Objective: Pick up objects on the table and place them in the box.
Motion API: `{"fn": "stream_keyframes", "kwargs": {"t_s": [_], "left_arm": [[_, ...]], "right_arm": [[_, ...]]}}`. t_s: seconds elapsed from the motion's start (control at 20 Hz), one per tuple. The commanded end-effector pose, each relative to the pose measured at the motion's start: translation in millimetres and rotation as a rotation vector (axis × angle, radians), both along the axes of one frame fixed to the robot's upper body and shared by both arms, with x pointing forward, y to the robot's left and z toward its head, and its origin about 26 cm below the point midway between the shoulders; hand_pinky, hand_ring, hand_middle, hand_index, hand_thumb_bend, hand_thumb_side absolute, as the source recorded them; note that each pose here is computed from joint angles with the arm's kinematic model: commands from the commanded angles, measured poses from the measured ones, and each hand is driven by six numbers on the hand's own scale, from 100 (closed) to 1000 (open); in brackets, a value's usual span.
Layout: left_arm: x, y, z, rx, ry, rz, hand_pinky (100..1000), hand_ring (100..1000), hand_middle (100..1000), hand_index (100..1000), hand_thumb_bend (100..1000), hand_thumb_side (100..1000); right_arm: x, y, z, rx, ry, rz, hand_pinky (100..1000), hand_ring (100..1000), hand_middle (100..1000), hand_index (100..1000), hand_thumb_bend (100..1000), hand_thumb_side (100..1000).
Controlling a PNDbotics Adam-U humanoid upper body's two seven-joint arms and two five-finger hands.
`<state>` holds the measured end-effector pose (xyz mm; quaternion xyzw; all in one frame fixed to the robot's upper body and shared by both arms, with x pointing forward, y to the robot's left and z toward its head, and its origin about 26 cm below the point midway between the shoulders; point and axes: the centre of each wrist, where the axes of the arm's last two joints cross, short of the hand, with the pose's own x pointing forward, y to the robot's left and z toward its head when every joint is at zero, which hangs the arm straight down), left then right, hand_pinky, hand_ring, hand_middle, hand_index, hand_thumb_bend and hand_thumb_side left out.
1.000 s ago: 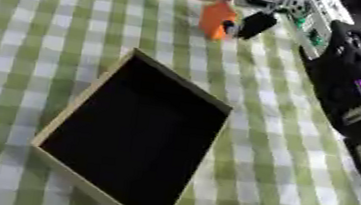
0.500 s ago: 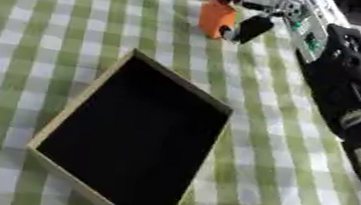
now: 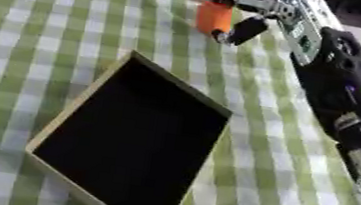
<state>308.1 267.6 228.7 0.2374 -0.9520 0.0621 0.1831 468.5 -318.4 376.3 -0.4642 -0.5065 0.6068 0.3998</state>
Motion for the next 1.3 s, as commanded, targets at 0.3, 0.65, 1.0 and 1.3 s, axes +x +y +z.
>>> {"fn": "stream_keyframes", "kwargs": {"t_s": [0.3,0.65,1.0,1.3], "left_arm": [[-2.9,2.7,9.1,0.025,-0.032,0.003,753,695,751,746,419,644],[-2.9,2.8,9.0,0.025,-0.032,0.004,754,693,752,746,416,645],[-3.0,3.3,8.8,0.026,-0.028,0.007,755,693,752,745,413,645],[-3.2,4.2,8.0,0.026,-0.024,0.011,755,693,752,745,411,642]], "right_arm": [[-3.4,1.6,7.7,-0.056,-0.084,-0.009,885,832,600,815,270,508],[-2.2,2.3,5.0,-0.051,-0.099,-0.003,847,734,454,626,228,498],[-2.5,3.3,5.2,0.006,-0.132,0.021,778,671,431,598,100,451],[-3.7,4.7,6.5,0.069,-0.173,0.042,694,618,393,554,100,384]]}}
